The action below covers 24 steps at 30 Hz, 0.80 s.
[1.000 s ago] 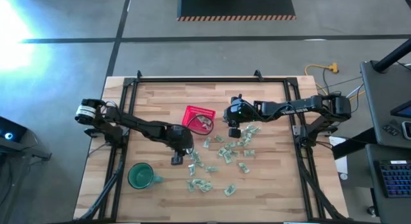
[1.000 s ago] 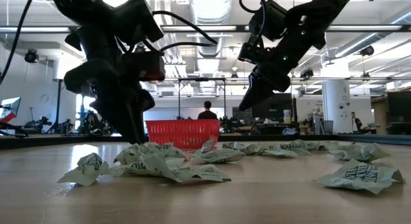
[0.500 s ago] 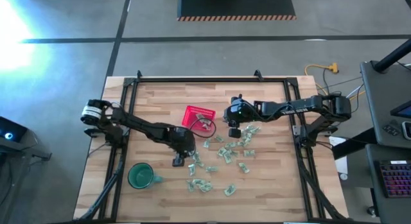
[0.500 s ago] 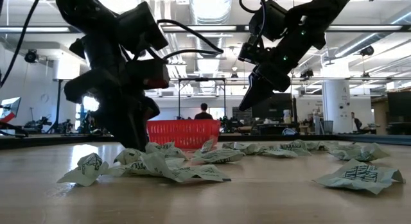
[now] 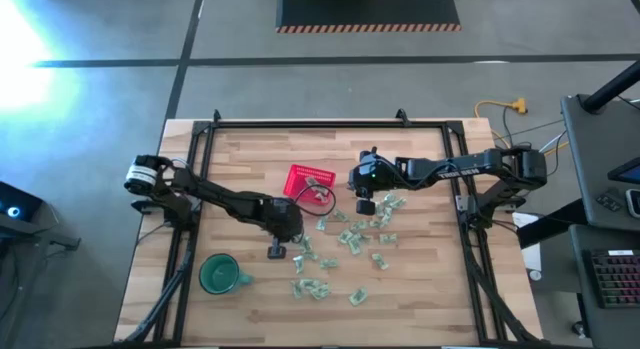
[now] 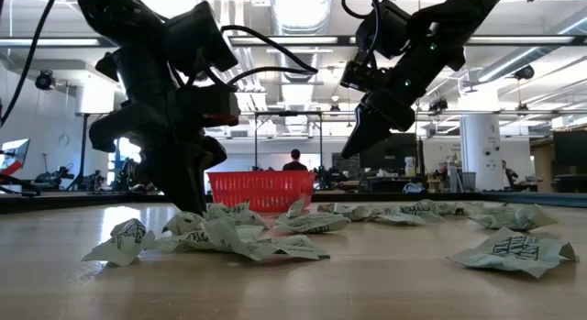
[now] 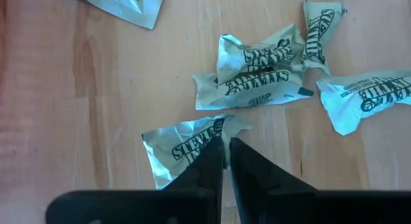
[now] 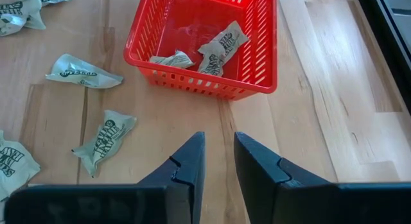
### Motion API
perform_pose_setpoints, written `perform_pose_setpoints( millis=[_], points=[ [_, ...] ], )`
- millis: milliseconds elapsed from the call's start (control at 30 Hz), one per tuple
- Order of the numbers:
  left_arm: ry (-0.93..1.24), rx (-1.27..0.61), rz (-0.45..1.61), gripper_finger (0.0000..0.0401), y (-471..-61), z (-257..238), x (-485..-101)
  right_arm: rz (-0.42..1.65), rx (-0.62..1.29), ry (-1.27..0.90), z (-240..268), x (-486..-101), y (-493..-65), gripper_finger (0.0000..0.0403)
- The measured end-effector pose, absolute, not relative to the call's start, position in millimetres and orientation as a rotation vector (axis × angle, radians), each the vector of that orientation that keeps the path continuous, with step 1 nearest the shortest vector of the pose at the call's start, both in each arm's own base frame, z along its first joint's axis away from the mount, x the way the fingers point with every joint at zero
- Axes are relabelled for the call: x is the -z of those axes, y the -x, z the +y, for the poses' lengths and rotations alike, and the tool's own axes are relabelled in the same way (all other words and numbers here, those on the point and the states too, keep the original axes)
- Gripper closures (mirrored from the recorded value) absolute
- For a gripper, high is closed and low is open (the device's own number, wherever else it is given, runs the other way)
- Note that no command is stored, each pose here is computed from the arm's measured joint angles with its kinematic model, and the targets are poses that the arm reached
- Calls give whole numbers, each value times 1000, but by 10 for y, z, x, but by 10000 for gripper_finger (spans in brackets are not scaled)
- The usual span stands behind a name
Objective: Pick and place items into bin
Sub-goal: Put the stevia packet into the red bin
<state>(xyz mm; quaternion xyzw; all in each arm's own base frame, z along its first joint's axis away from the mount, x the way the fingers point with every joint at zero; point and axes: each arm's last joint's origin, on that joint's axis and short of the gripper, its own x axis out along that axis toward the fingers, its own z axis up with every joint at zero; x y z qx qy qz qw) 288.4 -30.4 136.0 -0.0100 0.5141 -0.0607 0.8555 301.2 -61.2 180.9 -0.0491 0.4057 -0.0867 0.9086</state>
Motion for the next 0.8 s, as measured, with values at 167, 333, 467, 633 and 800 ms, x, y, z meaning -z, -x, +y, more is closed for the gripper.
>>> perform_pose_setpoints(
  millis=[167,333,467,633,800],
  points=[
    [19,126,1078,400,-2868,-302,-1401,837,179,102,-612,-1809,-3012,324],
    [9,111,1082,401,-2795,-290,-1514,843,178,102,-611,-1805,-3008,326],
    [-14,72,1075,401,-2712,-269,-1655,861,178,101,-609,-1794,-2995,332],
    [-38,51,991,401,-2646,-253,-1867,864,178,101,-610,-1792,-2993,333],
    [-140,-34,893,401,-2589,-213,-2071,864,177,105,-610,-1792,-2993,328]
  ],
)
